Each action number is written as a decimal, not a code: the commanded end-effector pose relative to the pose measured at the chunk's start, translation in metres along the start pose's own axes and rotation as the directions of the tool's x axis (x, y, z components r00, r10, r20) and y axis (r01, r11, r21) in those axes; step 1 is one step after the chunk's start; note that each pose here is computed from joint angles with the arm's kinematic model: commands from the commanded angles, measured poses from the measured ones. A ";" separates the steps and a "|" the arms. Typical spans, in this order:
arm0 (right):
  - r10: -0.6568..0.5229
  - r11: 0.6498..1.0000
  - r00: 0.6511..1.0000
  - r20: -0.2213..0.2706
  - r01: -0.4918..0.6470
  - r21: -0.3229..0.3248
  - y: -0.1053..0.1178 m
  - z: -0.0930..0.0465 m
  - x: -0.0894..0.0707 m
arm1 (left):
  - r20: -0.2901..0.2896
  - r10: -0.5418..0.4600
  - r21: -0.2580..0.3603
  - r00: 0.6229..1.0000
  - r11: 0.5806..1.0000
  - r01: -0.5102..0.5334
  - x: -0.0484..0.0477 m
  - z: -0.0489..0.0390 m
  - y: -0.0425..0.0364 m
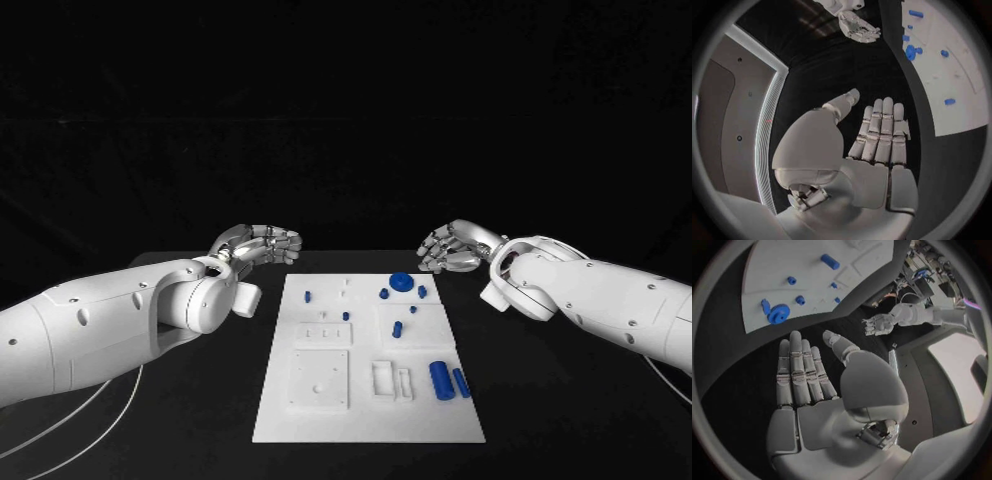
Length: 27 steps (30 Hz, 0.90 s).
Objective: Assemble the parts on the task board
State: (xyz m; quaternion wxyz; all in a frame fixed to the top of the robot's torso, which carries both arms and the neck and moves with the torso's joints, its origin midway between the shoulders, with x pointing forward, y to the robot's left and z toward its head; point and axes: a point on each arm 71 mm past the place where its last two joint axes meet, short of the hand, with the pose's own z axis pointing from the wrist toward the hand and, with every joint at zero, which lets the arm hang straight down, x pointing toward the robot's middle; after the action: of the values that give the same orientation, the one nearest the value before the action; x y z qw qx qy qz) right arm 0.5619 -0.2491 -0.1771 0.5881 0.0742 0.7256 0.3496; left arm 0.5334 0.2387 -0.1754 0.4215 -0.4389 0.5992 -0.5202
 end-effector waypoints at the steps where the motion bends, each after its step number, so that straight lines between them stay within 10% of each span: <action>1: -0.250 0.966 0.967 -0.051 0.246 -0.081 0.011 0.002 0.006 | -0.076 0.013 0.037 0.997 0.999 -0.010 0.0073 -0.0053 -0.0045; 27: -0.555 0.826 0.832 -0.016 0.549 -0.126 0.053 0.015 0.012 | -0.134 -0.043 0.072 0.990 0.996 0.053 0.0263 -0.0305 -0.0320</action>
State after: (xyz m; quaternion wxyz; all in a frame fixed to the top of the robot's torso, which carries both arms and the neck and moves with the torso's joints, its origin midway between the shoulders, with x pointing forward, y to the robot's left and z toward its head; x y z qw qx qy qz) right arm 0.5542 -0.1951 -0.1566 0.6425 -0.1682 0.7091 0.2367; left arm 0.5005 0.2208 -0.1451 0.3861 -0.4064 0.5984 -0.5725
